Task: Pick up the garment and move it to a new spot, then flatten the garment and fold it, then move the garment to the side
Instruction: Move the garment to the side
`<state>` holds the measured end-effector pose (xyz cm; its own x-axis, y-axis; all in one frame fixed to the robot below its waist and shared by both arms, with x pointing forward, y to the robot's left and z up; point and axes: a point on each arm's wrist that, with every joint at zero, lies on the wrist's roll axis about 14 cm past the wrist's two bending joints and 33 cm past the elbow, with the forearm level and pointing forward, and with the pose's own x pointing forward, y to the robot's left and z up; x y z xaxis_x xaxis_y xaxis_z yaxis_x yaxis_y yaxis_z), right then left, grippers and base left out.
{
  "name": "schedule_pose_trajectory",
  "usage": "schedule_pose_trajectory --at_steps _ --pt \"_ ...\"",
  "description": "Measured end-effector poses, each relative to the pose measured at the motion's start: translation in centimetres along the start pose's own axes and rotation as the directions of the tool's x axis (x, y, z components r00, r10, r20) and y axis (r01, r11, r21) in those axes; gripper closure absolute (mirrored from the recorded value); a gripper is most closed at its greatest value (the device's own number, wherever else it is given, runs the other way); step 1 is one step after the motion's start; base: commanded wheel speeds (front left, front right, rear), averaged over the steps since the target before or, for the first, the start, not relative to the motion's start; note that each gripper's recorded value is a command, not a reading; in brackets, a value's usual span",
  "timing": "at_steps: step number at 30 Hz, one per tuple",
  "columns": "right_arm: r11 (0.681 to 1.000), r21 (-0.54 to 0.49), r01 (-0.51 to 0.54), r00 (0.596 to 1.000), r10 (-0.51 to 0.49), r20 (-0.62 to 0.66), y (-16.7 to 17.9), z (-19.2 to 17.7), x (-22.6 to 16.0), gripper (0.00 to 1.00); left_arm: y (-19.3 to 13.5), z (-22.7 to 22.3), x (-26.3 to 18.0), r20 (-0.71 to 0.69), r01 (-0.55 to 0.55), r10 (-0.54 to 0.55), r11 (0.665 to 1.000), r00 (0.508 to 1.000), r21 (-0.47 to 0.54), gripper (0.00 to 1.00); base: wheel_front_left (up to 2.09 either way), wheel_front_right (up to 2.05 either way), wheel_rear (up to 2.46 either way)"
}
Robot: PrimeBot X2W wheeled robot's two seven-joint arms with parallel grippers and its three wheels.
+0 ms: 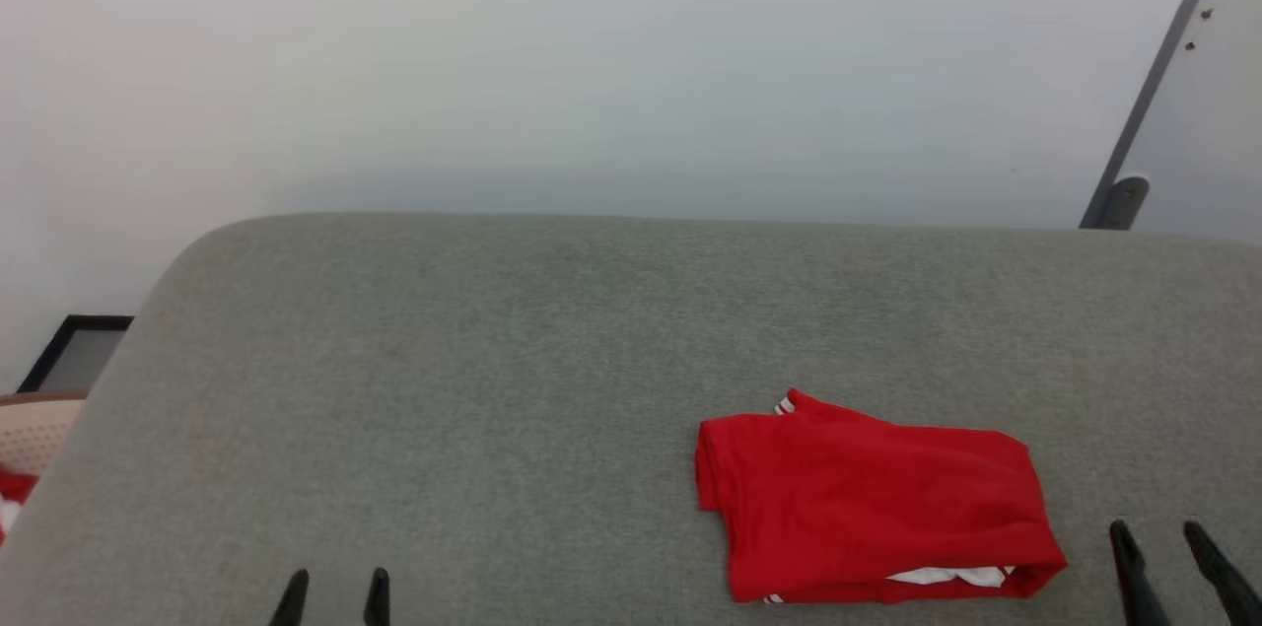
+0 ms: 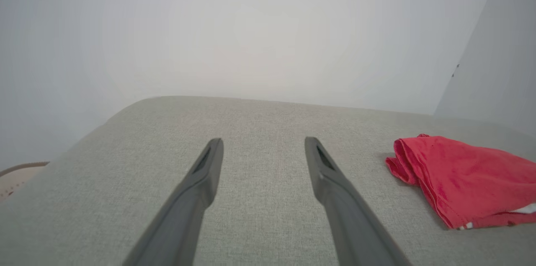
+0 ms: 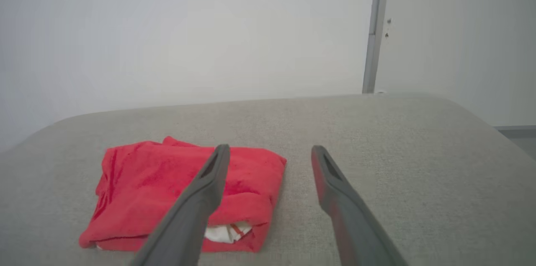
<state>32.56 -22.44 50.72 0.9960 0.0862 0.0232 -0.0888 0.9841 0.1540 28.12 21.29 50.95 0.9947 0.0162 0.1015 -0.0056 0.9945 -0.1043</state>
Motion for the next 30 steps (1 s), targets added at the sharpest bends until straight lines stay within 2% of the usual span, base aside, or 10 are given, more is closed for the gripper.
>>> schedule_pose_trajectory --at_steps 5,8,12,16,18,20,25,26,27,30 --pt "0.998 -0.055 -0.022 0.993 0.015 -0.12 -0.4 -0.4 1.9 0.0 -1.3 -1.1 0.7 -0.032 0.028 -0.029 0.999 0.999 -0.017 0.0 0.0 0.0 0.0" --pt "0.997 -0.068 -0.047 0.975 0.031 -0.22 -0.6 -0.9 3.4 0.0 -1.6 -1.5 1.7 -0.039 0.033 -0.034 0.999 0.999 -0.026 0.0 0.0 0.0 0.0" --pt "0.989 -0.12 -0.088 0.937 0.041 -0.348 -1.2 -1.2 5.6 0.0 -2.5 -1.8 3.2 -0.045 0.058 -0.059 0.998 0.997 -0.024 0.0 0.0 0.0 0.0" --pt "0.991 -0.094 -0.092 0.882 0.037 -0.47 -1.6 -2.1 7.8 0.0 -3.5 -1.8 4.7 -0.043 0.091 -0.091 0.996 0.995 -0.012 0.0 0.0 0.0 0.0" --pt "0.992 -0.084 -0.096 0.839 0.036 -0.544 -1.7 -2.9 8.8 0.0 -4.0 -1.7 5.7 -0.037 0.106 -0.107 0.994 0.994 -0.015 0.0 0.0 0.0 0.0" --pt "0.993 -0.067 -0.101 0.778 0.036 -0.627 -1.8 -4.4 9.3 0.0 -4.6 -1.8 6.8 -0.034 0.121 -0.122 0.992 0.992 -0.024 0.0 0.0 0.0 0.0" --pt "0.99 -0.049 -0.133 0.564 0.035 -0.825 -1.9 -9.4 8.4 0.0 -5.7 -1.4 9.6 -0.007 0.151 -0.152 0.988 0.988 -0.035 0.0 0.0 0.0 0.0" --pt "0.989 -0.04 -0.143 0.534 0.043 -0.844 -1.7 -10.1 8.3 0.0 -5.8 -1.4 9.9 -0.004 0.151 -0.151 0.988 0.989 -0.036 0.0 0.0 0.0 0.0" --pt "0.988 -0.03 -0.149 0.51 0.051 -0.859 -1.5 -10.7 8.4 0.0 -5.7 -1.6 10.2 -0.009 0.149 -0.15 0.988 0.989 -0.036 0.0 0.0 0.0 0.0" --pt "0.989 0.001 -0.15 0.478 0.073 -0.875 -1.1 -11.7 9.2 0.0 -6.2 -2.1 11.0 -0.019 0.164 -0.165 0.986 0.986 -0.031 0.0 0.0 0.0 0.0"
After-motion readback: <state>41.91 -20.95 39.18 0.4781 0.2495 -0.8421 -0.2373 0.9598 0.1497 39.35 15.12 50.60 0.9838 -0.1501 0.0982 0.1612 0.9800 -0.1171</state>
